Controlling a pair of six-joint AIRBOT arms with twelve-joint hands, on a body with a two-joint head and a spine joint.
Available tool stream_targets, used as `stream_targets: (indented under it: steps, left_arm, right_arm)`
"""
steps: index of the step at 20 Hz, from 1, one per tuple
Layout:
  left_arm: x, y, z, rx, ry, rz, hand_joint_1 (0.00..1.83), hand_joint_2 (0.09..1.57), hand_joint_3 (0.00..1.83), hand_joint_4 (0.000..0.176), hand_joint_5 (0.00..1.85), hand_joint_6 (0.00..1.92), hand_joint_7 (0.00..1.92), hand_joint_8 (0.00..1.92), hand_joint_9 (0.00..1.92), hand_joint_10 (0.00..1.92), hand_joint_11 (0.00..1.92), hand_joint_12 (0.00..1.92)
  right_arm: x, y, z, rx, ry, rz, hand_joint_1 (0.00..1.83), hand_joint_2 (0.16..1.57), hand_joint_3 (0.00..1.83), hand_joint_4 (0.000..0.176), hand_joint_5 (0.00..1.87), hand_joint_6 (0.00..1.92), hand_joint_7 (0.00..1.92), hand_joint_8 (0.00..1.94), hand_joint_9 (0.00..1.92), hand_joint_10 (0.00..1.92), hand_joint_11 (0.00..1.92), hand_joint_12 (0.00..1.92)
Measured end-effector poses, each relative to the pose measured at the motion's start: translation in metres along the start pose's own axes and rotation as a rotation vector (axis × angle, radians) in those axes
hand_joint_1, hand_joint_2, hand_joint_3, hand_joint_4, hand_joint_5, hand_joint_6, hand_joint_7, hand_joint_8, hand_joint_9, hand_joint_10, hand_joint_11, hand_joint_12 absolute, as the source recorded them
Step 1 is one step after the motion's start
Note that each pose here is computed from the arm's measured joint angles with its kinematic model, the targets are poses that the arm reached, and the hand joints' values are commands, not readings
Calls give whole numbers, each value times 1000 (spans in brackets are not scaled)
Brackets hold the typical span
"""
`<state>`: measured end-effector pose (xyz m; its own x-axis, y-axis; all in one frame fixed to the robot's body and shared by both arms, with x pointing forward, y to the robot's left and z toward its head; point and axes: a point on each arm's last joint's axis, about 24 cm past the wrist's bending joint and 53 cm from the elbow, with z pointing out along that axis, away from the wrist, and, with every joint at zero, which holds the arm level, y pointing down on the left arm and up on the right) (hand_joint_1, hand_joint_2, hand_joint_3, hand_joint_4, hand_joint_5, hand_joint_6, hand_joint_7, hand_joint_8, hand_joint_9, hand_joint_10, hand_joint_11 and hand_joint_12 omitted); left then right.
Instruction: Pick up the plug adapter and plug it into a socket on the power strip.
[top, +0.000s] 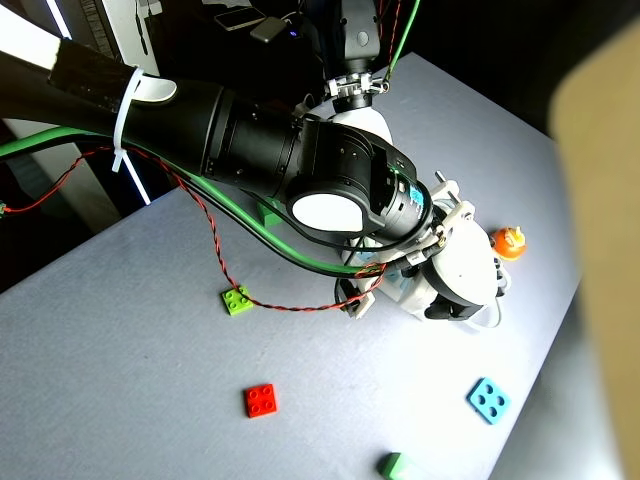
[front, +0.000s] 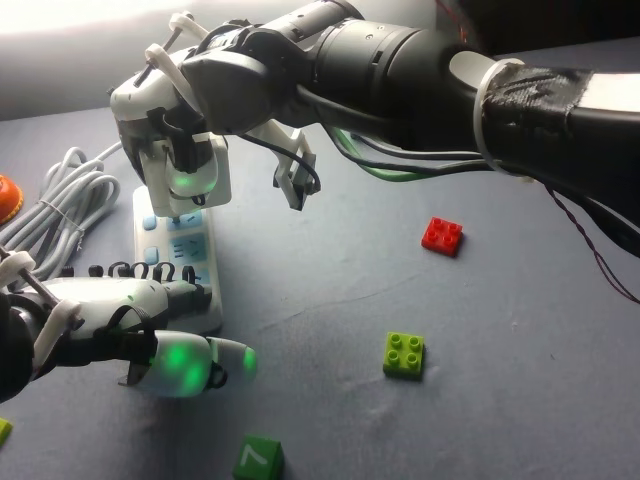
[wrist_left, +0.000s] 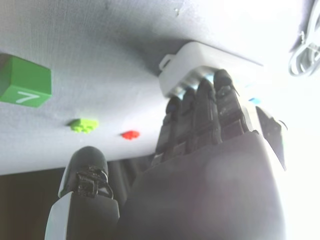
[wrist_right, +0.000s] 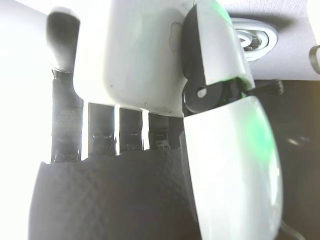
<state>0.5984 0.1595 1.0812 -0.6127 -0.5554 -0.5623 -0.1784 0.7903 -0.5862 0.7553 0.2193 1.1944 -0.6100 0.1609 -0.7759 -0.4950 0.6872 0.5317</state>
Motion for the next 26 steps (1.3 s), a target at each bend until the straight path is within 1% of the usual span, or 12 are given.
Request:
stream_targets:
  steps: [1,3,8,11,13,15,16,17,19,22,23,26]
  left_arm:
    - [0,0,0,0,0,0,0,1201,2,0,83,2,105,2,96,3,0,232]
    - [-2,1,-1,-2,-4,-1,0,1212,4,0,60,5,76,5,64,6,0,124]
    - [-1,3,-1,-5,-2,-3,0,1206,0,0,81,4,110,5,97,6,0,243]
    - [-1,3,-1,-5,-2,-2,0,1207,0,0,63,1,89,1,72,1,0,167]
    - [-1,3,-1,-7,-1,-2,0,1202,0,0,68,0,86,1,74,1,0,184]
    - [-1,3,-1,-6,-2,-2,0,1207,1,0,91,2,111,4,98,4,0,251]
    - [0,3,-1,-7,-2,-2,0,1205,0,0,94,2,117,4,98,3,0,237]
    - [0,3,-1,-7,-2,-2,0,1201,0,0,65,3,96,4,80,3,0,163]
    - [-1,4,-1,-8,-3,-4,0,1208,1,0,39,3,65,3,51,4,0,112]
    - [0,4,-2,-8,-1,-5,0,1210,1,0,52,3,74,1,59,3,0,127]
    - [0,4,-2,-8,-1,-5,0,1211,0,0,79,5,105,5,90,7,0,206]
    - [0,4,-2,-8,-1,-4,0,1210,0,0,51,2,79,1,62,2,0,133]
  right_arm:
    - [1,1,0,-1,1,-2,1372,1144,0,0,853,937,947,1084,866,1393,854,1476]
    - [2,0,0,0,3,-4,1371,1147,0,0,849,932,930,1117,863,1398,855,1474]
    - [8,1,3,-7,0,-5,1368,1155,0,0,836,966,911,1141,850,1414,833,1477]
    - [9,4,4,-10,0,-12,1365,1165,1,0,814,979,899,1176,827,1444,816,1521]
    - [11,7,5,-15,-1,-20,1371,1150,0,0,852,922,930,1126,855,1404,835,1481]
    - [14,9,7,-17,1,-31,1370,1151,1,0,840,953,927,1117,856,1407,820,1477]
    - [14,9,7,-17,0,-33,1375,1137,0,0,877,904,944,1082,888,1363,858,1437]
    - [16,8,8,-16,1,-32,1372,1147,0,0,870,905,919,1141,862,1390,841,1450]
    - [17,6,11,-10,-2,-26,1371,1146,0,0,874,905,928,1125,852,1404,809,1493]
    - [18,5,12,-7,-3,-14,1368,1152,1,0,854,936,910,1141,851,1413,829,1470]
    - [18,5,12,-7,-4,-13,1372,1144,0,0,859,946,938,1088,868,1386,831,1476]
    - [18,4,13,-9,-9,-7,1369,1152,0,0,847,955,925,1118,849,1414,810,1503]
